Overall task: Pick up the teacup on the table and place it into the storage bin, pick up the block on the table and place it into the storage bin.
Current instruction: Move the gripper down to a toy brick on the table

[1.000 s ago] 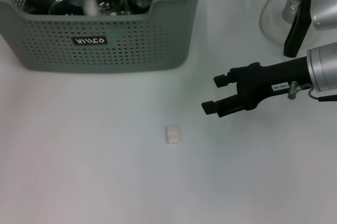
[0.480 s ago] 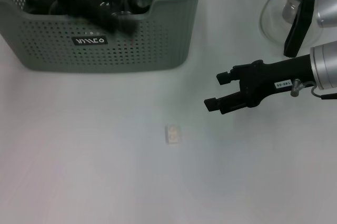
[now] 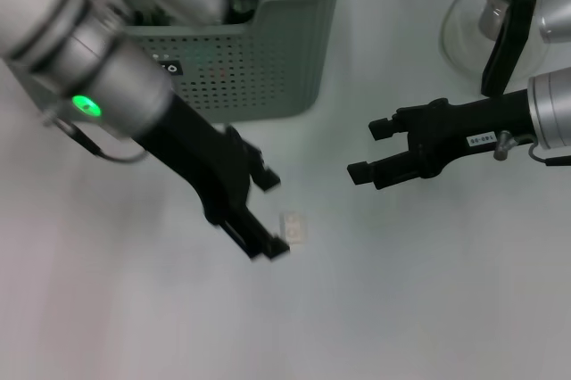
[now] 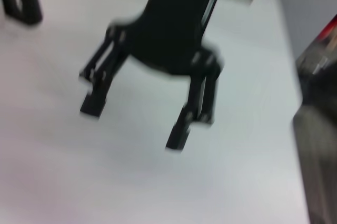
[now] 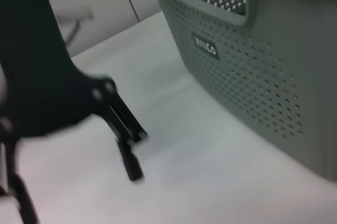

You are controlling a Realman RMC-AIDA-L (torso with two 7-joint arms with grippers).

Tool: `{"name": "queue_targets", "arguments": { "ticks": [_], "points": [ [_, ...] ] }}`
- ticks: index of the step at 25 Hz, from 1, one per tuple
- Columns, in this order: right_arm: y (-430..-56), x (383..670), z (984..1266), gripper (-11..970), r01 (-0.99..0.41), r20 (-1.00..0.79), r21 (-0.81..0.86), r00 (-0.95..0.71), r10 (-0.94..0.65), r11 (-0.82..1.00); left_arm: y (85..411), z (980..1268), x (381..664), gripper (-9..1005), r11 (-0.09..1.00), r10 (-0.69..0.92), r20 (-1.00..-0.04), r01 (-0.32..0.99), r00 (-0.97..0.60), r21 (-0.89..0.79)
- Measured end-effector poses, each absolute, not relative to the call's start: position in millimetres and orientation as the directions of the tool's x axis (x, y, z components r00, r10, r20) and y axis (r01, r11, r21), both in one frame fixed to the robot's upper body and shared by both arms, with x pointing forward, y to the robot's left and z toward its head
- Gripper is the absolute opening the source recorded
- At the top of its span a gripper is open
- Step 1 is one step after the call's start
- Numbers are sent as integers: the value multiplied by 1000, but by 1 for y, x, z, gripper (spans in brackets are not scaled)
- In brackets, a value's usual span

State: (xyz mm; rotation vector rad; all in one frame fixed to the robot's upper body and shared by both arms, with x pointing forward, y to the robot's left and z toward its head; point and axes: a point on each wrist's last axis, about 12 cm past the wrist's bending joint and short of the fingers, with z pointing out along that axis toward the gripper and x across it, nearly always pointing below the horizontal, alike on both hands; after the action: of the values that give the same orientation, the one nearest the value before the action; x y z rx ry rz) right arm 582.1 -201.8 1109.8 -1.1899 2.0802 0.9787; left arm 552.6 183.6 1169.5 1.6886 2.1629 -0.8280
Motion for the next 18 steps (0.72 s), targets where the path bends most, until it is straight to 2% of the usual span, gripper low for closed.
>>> {"name": "queue_targets", "arguments": {
  "ticks": [6, 18],
  "points": [
    [-201, 582, 1109, 947, -878, -742, 328, -468, -481, 349, 141, 1141, 546, 950, 116, 893, -411, 975, -186, -190],
    [-202, 580, 1107, 947, -871, -737, 340, -481, -475, 354, 118, 1129, 553, 947, 159, 928, -338, 987, -159, -29]
  ]
}}
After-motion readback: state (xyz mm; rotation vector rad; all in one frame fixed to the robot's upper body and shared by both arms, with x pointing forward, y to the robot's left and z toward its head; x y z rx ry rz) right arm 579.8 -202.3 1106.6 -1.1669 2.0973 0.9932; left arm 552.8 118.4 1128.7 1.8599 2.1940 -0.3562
